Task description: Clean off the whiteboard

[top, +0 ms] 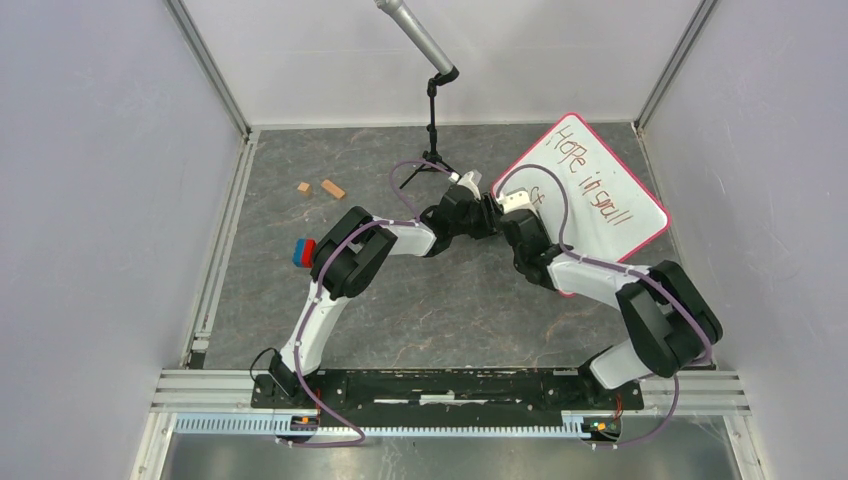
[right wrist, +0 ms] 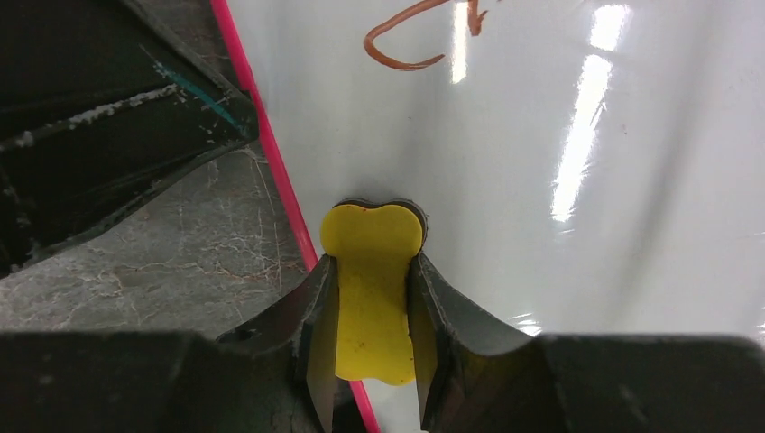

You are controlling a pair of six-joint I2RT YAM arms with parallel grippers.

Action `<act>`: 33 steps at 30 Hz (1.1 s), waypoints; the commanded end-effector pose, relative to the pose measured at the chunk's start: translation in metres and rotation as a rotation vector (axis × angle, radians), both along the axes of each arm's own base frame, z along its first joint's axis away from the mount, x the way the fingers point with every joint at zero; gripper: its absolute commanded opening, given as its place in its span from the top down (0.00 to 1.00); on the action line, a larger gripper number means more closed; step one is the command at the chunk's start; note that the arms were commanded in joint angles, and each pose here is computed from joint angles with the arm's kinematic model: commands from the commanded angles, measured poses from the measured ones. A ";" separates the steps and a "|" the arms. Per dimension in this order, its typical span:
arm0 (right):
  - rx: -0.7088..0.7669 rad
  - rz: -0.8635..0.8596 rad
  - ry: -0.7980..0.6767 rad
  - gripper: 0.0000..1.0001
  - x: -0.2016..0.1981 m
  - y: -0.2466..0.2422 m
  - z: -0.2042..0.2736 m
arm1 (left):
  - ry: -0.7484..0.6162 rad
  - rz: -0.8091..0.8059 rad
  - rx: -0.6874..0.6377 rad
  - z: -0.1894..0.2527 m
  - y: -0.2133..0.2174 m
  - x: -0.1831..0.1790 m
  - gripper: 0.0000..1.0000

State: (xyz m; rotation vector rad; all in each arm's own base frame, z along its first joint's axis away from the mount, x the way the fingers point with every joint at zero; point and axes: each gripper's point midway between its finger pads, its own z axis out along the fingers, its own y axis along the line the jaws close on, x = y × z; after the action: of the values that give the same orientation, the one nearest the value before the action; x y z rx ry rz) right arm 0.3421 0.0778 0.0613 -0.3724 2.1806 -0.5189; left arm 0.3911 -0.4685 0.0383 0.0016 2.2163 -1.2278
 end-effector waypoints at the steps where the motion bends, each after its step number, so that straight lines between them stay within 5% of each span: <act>1: 0.016 -0.102 0.012 0.87 -0.012 -0.025 -0.008 | 0.084 0.012 0.064 -0.037 0.008 -0.010 0.49; 12: -0.054 -0.329 -0.112 0.86 -0.051 -0.104 0.029 | 0.101 0.022 0.054 -0.042 0.011 -0.009 0.49; 24: 0.082 -0.079 -0.092 0.86 0.033 -0.008 0.022 | 0.106 0.027 0.061 -0.044 0.013 -0.008 0.49; 33: 0.017 -0.132 -0.130 0.87 0.088 -0.032 0.053 | 0.128 0.038 0.057 -0.049 0.012 -0.008 0.48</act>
State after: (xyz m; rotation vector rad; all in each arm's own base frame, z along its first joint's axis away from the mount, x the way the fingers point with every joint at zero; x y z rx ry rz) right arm 0.4062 0.0728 0.0888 -0.2453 2.1335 -0.5296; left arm 0.3904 -0.4704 0.0372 -0.0280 2.2215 -1.2655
